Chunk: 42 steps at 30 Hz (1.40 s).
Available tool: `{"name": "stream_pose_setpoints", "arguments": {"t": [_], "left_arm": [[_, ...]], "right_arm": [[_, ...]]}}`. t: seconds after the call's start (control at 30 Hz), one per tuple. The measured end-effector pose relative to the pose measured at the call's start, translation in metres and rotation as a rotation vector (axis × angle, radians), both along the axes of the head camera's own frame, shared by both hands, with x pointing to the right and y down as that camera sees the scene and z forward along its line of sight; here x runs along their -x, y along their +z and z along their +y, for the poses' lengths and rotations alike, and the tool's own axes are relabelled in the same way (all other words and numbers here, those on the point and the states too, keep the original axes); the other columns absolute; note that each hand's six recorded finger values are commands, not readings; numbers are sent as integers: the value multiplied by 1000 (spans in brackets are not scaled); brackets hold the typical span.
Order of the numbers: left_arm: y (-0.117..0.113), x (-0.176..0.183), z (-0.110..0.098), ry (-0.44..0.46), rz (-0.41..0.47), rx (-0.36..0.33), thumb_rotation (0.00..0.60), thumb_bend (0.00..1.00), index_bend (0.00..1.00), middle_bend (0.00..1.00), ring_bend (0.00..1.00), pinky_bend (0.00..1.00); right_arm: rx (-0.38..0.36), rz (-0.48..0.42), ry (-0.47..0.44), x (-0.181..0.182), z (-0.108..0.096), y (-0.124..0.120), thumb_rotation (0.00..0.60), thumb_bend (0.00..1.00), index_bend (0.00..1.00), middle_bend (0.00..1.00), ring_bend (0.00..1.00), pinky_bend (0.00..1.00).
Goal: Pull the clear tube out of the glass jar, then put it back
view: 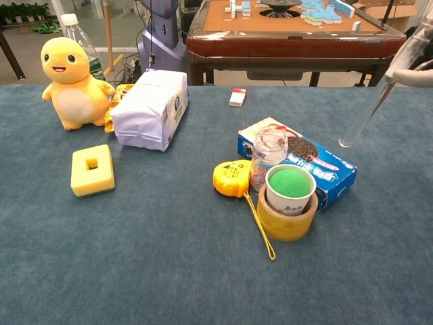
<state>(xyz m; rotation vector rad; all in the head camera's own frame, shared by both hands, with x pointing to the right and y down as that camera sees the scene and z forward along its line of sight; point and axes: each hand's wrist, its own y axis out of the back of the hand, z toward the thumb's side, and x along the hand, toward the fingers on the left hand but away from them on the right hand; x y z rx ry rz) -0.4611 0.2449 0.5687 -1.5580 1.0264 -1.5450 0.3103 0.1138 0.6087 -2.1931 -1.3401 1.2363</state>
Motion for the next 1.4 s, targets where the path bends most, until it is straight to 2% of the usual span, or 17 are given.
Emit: {"name": "stream_pose_setpoints", "arguments": {"t": [0.13, 0.37, 0.47, 0.6, 0.77, 0.87, 0.93, 1.03, 1.27, 1.33, 1.4], "left_arm": [[0, 0, 0, 1, -1, 1, 600, 244, 247, 200, 160, 21], [-1, 0, 1, 0, -2, 0, 600, 244, 247, 200, 160, 21], [-2, 1, 1, -2, -3, -1, 600, 244, 247, 200, 160, 21], [-1, 1, 2, -2, -2, 2, 600, 244, 247, 200, 160, 21], [-2, 1, 1, -1, -2, -1, 600, 244, 247, 200, 160, 21], [-3, 1, 2, -1, -2, -2, 600, 244, 247, 200, 160, 21], [-3, 1, 2, 0, -2, -3, 600, 243, 247, 200, 160, 21], [-3, 0, 2, -1, -3, -1, 600, 244, 247, 200, 160, 21], [-2, 0, 1, -1, -3, -1, 600, 244, 247, 200, 160, 21], [-2, 0, 1, -1, -3, 0, 600, 244, 247, 200, 160, 21], [-2, 0, 1, 0, -3, 0, 600, 244, 247, 200, 160, 21]], "right_arm": [[1, 5, -4, -4, -1, -2, 600, 586, 620, 436, 296, 270], [-158, 190, -66, -13, -9, -3, 600, 585, 620, 436, 296, 269], [-186, 210, -71, -12, -8, 0, 600, 585, 620, 437, 297, 270], [-128, 134, -44, -8, -4, 3, 600, 586, 620, 437, 296, 270], [17, -52, 13, 0, 3, 4, 600, 585, 620, 437, 296, 270], [61, -98, 22, 0, 5, 4, 600, 586, 620, 437, 296, 270], [57, -94, 17, -1, 4, 4, 600, 585, 620, 437, 296, 270], [5, -32, -15, -4, 1, 2, 600, 586, 620, 437, 296, 270], [-214, 235, -119, -14, -8, -2, 600, 586, 623, 437, 296, 270], [-236, 263, -121, -16, -9, -2, 600, 586, 623, 437, 296, 270], [-217, 236, -111, -14, -7, -1, 600, 585, 623, 437, 296, 270]]}}
